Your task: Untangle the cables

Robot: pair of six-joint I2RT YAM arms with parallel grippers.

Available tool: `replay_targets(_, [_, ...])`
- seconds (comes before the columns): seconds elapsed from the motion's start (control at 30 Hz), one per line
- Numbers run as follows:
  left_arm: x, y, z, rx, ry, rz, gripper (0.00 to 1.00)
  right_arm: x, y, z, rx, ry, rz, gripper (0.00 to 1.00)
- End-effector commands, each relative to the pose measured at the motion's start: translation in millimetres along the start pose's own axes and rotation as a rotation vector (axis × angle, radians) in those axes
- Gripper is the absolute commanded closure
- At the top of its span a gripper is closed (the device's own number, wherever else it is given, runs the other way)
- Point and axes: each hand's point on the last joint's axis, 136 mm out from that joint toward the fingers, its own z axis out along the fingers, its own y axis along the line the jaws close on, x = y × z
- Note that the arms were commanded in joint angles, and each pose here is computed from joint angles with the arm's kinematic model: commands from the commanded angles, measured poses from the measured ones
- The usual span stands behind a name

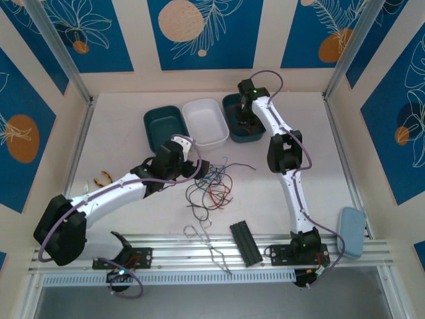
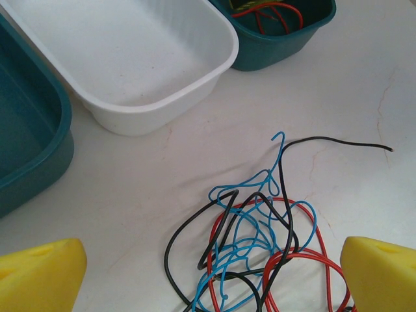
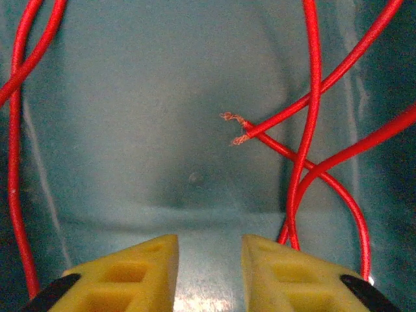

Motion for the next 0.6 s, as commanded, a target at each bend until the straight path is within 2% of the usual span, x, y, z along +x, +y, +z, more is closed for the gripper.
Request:
replay_targets(0.0, [-12, -5, -4, 0.021, -0.030, -0.026, 0.00, -17, -2, -60, 0.023, -0.102, -0.014, 0.67])
replay_targets(0.23, [-10, -4, -5, 0.021, -0.033, -0.037, 0.00, -27, -3, -103, 0.064, -0.196, -0.028, 0.62])
replay_targets(0.57, [-11, -2, -10, 0.014, -0.046, -0.048, 0.00, -23, 5, -145, 0.048, -0.250, -0.009, 0.58])
